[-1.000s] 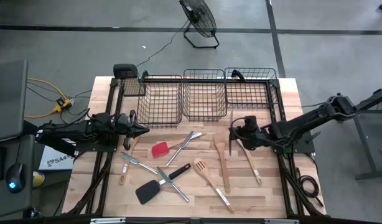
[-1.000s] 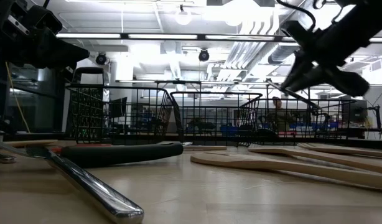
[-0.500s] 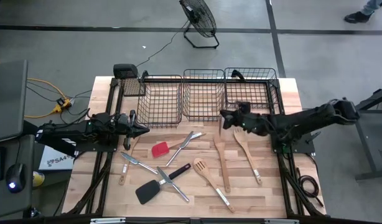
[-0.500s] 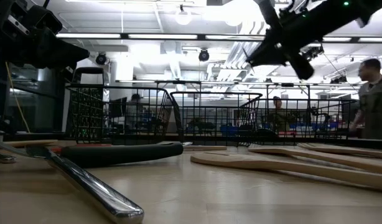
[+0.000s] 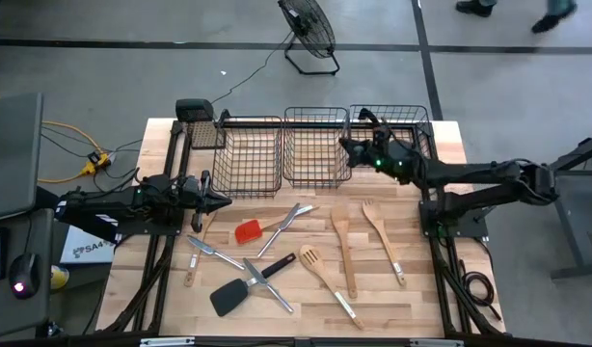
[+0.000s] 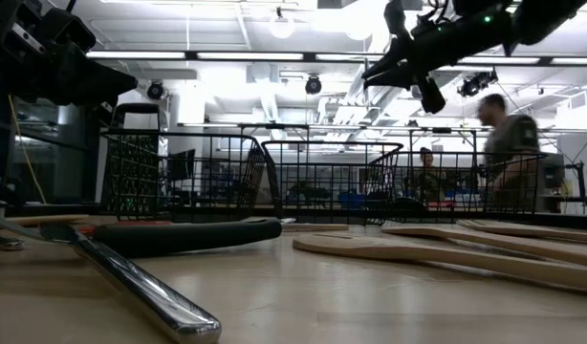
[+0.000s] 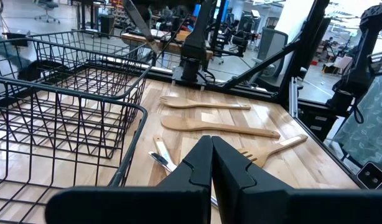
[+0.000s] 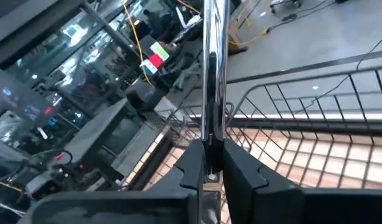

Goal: Pick & Place Kitchen Items
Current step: Put the silver knife into the middle wire basket

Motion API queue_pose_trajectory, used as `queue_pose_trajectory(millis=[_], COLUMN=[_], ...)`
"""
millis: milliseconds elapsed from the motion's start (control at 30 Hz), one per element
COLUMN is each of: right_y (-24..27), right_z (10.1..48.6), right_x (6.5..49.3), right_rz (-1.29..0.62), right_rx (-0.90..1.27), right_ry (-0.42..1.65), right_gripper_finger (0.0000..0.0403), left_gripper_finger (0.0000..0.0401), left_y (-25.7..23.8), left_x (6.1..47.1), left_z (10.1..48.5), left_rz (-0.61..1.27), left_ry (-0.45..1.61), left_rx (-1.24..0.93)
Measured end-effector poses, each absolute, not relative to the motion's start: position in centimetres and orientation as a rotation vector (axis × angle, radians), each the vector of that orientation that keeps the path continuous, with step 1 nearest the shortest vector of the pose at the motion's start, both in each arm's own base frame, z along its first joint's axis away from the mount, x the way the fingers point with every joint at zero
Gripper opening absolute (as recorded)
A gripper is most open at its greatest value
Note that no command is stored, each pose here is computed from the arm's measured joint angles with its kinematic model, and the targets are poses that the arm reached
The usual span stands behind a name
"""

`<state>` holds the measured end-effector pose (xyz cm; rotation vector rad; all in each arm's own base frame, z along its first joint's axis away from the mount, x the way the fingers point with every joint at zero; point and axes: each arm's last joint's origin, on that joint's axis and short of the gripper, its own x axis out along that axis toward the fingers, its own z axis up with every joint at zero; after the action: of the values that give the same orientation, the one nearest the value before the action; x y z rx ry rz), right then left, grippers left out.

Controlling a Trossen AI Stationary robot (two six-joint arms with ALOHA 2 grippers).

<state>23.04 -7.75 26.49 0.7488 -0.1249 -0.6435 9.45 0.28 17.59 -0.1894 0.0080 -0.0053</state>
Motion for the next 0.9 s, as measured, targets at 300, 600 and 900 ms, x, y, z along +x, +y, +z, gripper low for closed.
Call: queue_pose_trajectory(millis=[300, 600, 900], right_y=[-10.6, -14.0, -18.5], right_z=[30.0, 30.4, 27.9], right_x=[25.3, 28.8, 31.5], right_rz=[-0.737, -0.816, -0.922], right_rx=[0.766, 0.848, 0.958], right_ry=[0.051, 0.119, 0.308], right_gripper_finger=[0.0028, 0.0028, 0.0028], left_gripper_finger=[0.0000, 0.0000, 0.0000], left_y=[0.3, 0.3, 0.3], left_x=[9.5, 9.5, 9.4], left_z=[17.6, 17.6, 17.6], left_rz=[-0.005, -0.005, -0.005], left_ry=[0.008, 0.008, 0.008], left_rx=[-0.189, -0.189, -0.189])
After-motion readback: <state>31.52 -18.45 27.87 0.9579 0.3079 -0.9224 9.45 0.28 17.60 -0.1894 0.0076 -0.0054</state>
